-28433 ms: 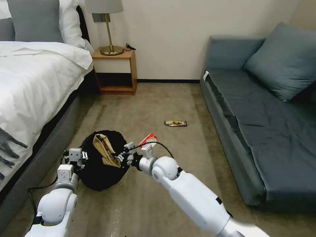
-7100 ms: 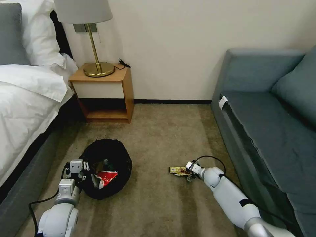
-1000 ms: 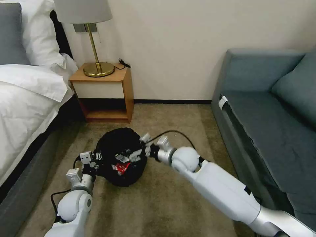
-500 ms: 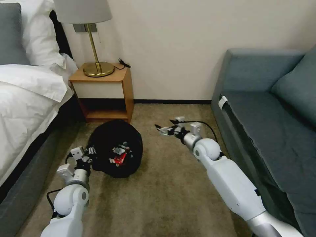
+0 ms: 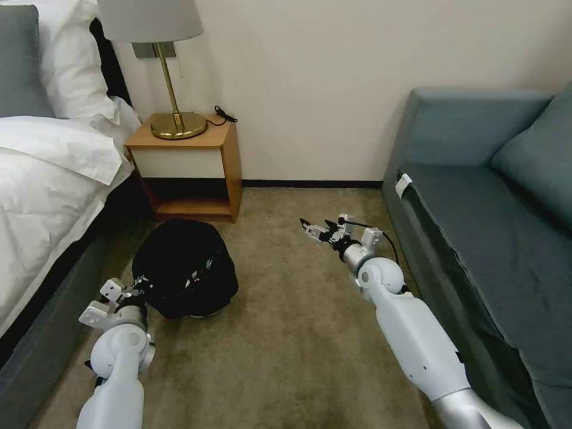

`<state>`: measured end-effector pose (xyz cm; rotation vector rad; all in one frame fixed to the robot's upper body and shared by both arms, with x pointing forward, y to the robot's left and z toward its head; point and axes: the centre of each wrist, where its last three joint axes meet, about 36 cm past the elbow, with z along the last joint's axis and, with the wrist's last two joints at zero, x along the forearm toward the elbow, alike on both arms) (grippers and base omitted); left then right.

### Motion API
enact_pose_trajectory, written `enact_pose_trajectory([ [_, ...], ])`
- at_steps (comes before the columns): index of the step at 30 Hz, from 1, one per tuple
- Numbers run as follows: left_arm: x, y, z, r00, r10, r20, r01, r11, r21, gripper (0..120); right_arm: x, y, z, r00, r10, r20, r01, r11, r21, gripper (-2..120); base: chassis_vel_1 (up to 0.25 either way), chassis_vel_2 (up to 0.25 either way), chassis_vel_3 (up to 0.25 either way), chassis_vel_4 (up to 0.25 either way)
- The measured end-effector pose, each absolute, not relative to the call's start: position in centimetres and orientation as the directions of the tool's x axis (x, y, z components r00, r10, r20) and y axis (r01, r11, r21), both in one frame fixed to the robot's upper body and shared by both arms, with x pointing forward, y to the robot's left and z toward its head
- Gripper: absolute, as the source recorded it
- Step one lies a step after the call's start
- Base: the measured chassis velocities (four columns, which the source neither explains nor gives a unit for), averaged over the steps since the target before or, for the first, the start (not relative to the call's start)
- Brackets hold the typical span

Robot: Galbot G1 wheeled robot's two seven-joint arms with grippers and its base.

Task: Pick up the trash bin, then pick up the garbage on the floor and place it into the trash bin.

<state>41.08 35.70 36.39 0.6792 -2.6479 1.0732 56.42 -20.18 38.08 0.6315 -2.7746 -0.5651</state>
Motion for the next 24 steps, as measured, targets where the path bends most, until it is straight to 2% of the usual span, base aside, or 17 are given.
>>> enact_pose_trajectory([
  [4, 41.7, 36.3, 35.8, -0.863, -0.341, 0.371, -0.504, 0.626, -0.595, 0, 56.3, -20.0, 37.7, -0.883, -0.447, 0.142, -0.354, 0.834, 0.422, 100, 0.000, 0.000, 0.000, 0.000],
  [7, 42.1, 36.3, 35.5, -0.862, -0.338, 0.377, -0.505, 0.629, -0.591, 4, 56.3, -20.1, 37.5, -0.887, -0.440, 0.141, -0.348, 0.836, 0.424, 100, 0.000, 0.000, 0.000, 0.000],
  [11, 42.6, 36.2, 35.3, -0.864, -0.330, 0.381, -0.501, 0.641, -0.581, 19, 56.2, -20.4, 37.2, -0.892, -0.429, 0.144, -0.337, 0.842, 0.421, 100, 0.000, 0.000, 0.000, 0.000],
  [12, 42.6, 36.2, 35.3, -0.864, -0.330, 0.381, -0.501, 0.641, -0.581, 19, 56.2, -20.4, 37.2, -0.892, -0.429, 0.144, -0.337, 0.842, 0.421, 100, 0.000, 0.000, 0.000, 0.000],
  [15, 42.9, 36.0, 35.3, -0.867, -0.327, 0.376, -0.495, 0.656, -0.570, 32, 55.9, -20.6, 36.9, -0.894, -0.423, 0.149, -0.329, 0.845, 0.422, 100, 0.000, 0.000, 0.000, 0.000],
  [17, 42.9, 36.0, 35.4, -0.867, -0.327, 0.376, -0.494, 0.658, -0.568, 34, 55.9, -20.7, 36.9, -0.894, -0.422, 0.149, -0.329, 0.845, 0.423, 100, 0.000, 0.000, 0.000, 0.000],
  [20, 43.1, 35.6, 35.6, -0.870, -0.332, 0.365, -0.488, 0.683, -0.543, 54, 55.5, -21.0, 36.8, -0.898, -0.415, 0.147, -0.322, 0.847, 0.424, 100, 0.000, 0.000, 0.000, 0.000],
  [21, 43.1, 35.6, 35.6, -0.870, -0.332, 0.365, -0.488, 0.683, -0.543, 54, 55.5, -21.0, 36.8, -0.898, -0.415, 0.147, -0.322, 0.847, 0.424, 100, 0.000, 0.000, 0.000, 0.000],
  [22, 43.1, 35.4, 35.9, -0.873, -0.336, 0.354, -0.483, 0.699, -0.527, 57, 55.3, -21.1, 36.7, -0.900, -0.411, 0.146, -0.319, 0.849, 0.421, 100, 0.000, 0.000, 0.000, 0.000],
  [23, 43.0, 35.2, 35.9, -0.872, -0.359, 0.334, -0.483, 0.743, -0.464, 66, 55.0, -21.2, 36.5, -0.905, -0.402, 0.140, -0.316, 0.855, 0.411, 100, 0.000, 0.000, 0.000, 0.000],
  [24, 42.8, 35.1, 35.8, -0.871, -0.378, 0.314, -0.483, 0.774, -0.409, 68, 54.9, -21.2, 36.5, -0.909, -0.395, 0.136, -0.314, 0.860, 0.403, 100, 0.000, 0.000, 0.000, 0.000],
])
